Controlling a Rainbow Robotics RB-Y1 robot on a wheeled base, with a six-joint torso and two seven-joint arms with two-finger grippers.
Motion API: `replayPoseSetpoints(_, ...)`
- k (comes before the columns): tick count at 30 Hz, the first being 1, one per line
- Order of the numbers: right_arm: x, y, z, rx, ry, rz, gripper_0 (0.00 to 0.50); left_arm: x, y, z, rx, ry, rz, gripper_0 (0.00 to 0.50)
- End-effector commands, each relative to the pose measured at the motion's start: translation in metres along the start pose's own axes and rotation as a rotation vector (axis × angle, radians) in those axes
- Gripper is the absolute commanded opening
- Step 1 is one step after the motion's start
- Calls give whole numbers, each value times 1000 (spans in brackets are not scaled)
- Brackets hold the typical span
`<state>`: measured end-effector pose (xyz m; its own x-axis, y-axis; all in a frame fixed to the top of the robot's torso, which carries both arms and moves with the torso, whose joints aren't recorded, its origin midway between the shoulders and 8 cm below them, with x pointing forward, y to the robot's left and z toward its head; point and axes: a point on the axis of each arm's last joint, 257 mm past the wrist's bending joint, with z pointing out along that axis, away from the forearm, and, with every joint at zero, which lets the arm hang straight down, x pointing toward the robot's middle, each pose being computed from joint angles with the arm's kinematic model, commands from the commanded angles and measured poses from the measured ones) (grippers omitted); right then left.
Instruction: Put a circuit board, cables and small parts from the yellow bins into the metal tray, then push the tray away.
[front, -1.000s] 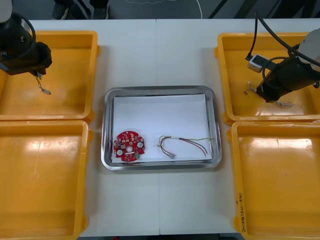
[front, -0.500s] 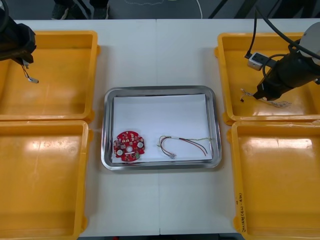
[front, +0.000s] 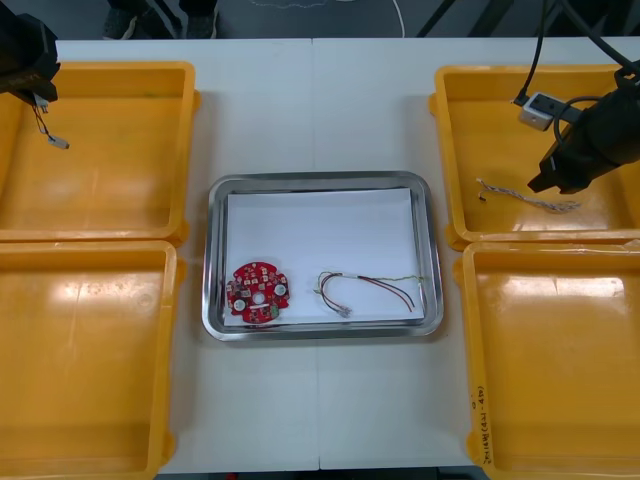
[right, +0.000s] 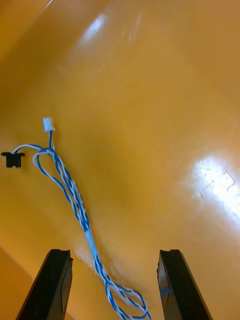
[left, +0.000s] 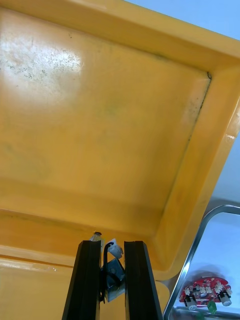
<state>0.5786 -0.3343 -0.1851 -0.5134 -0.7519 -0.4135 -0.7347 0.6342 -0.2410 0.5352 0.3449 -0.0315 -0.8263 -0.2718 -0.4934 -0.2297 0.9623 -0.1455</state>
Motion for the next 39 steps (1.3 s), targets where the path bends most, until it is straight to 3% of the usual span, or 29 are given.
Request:
replayPoseSetpoints(1, 0, -19, -26, 41, 8, -77, 500, -27, -1, -41, 9, -92, -17, 60)
replayPoseSetpoints(2, 1, -19, -26, 40, 11, -82, 500, -27, 0, -40, 9, -91, -18, 112)
replayPoseSetpoints(4, 4, -14, -20, 30, 15, -94, 500, -27, -1, -40, 11, -90, -18, 340)
replayPoseSetpoints(5, 4, -15, -20, 31, 15, -93, 500, -27, 0, -41, 9, -91, -19, 393)
replayPoseSetpoints(6, 5, -14, -18, 32, 16, -97, 500, -27, 0, -41, 9, -91, -21, 477)
replayPoseSetpoints(7, 7, -13, -16, 29, 22, -102, 500, -27, -1, -40, 12, -91, -20, 500)
replayPoseSetpoints(20, 22, -1, 6, 25, 112, -176, 499, -24, 2, -37, 2, -85, -35, 500)
replayPoseSetpoints(27, 34, 2, 15, 28, 140, -189, 500, -6, 9, -13, -52, -32, -15, 500)
replayPoseSetpoints(35, 41, 3, 28, 44, 156, -201, 500, 23, 19, 22, -114, 94, 2, 500)
replayPoseSetpoints(39, 39, 7, 35, 49, 158, -216, 498, 29, 21, 42, -122, 123, 2, 500)
